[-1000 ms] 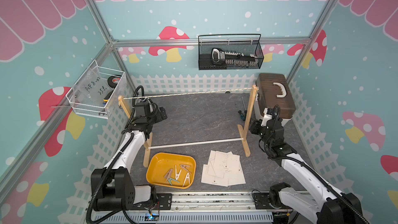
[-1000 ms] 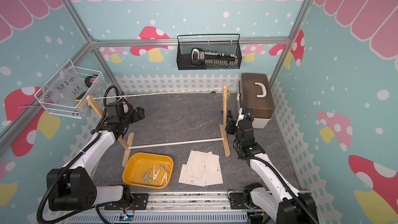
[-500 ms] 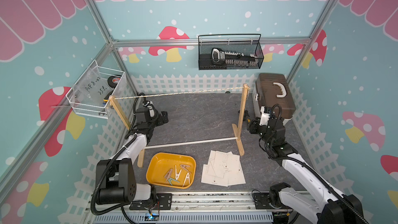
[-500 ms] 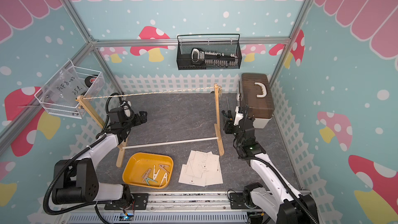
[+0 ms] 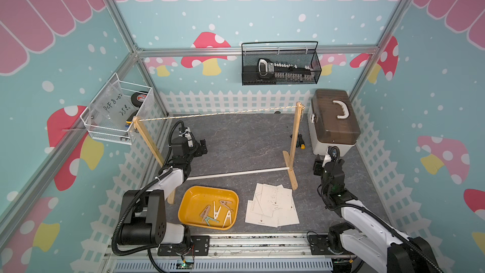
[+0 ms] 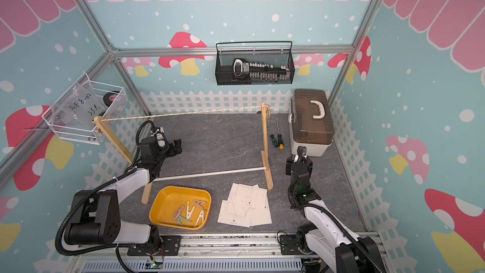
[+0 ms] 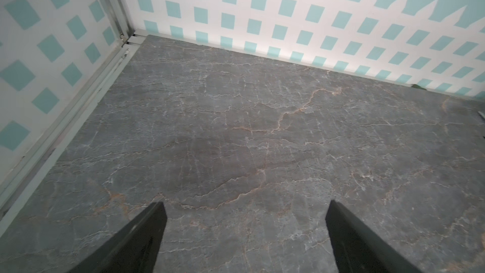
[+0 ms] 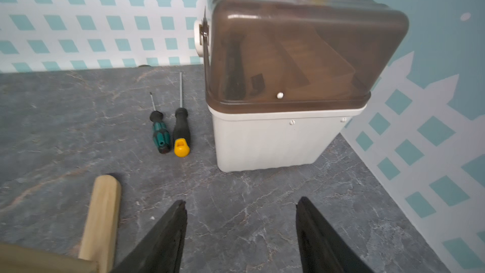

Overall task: Remove the postcards from the strings
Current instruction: Reset both arms

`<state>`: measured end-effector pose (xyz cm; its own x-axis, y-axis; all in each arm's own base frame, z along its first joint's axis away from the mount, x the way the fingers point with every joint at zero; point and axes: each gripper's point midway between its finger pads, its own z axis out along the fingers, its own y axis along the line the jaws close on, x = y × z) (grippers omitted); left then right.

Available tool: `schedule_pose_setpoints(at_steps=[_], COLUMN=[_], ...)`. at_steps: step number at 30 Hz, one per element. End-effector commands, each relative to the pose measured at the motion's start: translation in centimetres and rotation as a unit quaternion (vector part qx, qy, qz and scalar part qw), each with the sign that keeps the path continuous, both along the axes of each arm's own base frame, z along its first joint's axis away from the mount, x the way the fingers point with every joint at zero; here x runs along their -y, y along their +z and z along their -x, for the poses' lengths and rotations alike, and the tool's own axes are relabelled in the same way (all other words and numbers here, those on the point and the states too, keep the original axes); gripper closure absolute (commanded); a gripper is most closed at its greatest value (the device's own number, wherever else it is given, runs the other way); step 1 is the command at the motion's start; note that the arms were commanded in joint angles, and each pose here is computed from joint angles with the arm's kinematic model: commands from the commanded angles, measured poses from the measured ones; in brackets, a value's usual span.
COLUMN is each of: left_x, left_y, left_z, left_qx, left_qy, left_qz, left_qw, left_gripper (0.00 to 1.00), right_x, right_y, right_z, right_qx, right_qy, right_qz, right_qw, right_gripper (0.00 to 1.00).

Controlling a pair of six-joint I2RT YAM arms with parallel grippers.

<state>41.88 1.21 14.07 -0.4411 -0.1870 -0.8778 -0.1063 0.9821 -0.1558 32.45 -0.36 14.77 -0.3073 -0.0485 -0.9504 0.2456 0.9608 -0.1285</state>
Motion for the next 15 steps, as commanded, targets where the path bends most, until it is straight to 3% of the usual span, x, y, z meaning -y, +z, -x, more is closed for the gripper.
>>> schedule_pose_setpoints(at_steps=[1, 8, 15], left_x=[-0.4, -0.5, 0.0], left_y=[-0.4, -1.8, -2.1], left_z=[0.2, -0.1, 0.7], left_qx=[0.008, 0.042, 0.07], left_qy=[0.006, 0.006, -0.006], left_qz=[-0.024, -0.047, -0.052], left_qw=[1.0, 0.998, 0.996], left_gripper=[0.0, 0.01, 0.01], right_x=[1.0, 1.4, 3.4], right_y=[1.7, -1.2, -2.7], right_z=[-1.2, -2.7, -4.0], right_qx=[0.032, 0.01, 0.033], right_qy=[-0.021, -0.018, -0.019], right_qz=[0.058, 0.085, 0.049], right_qw=[0.998, 0.996, 0.998], right_gripper=[0.33, 0.34, 0.36])
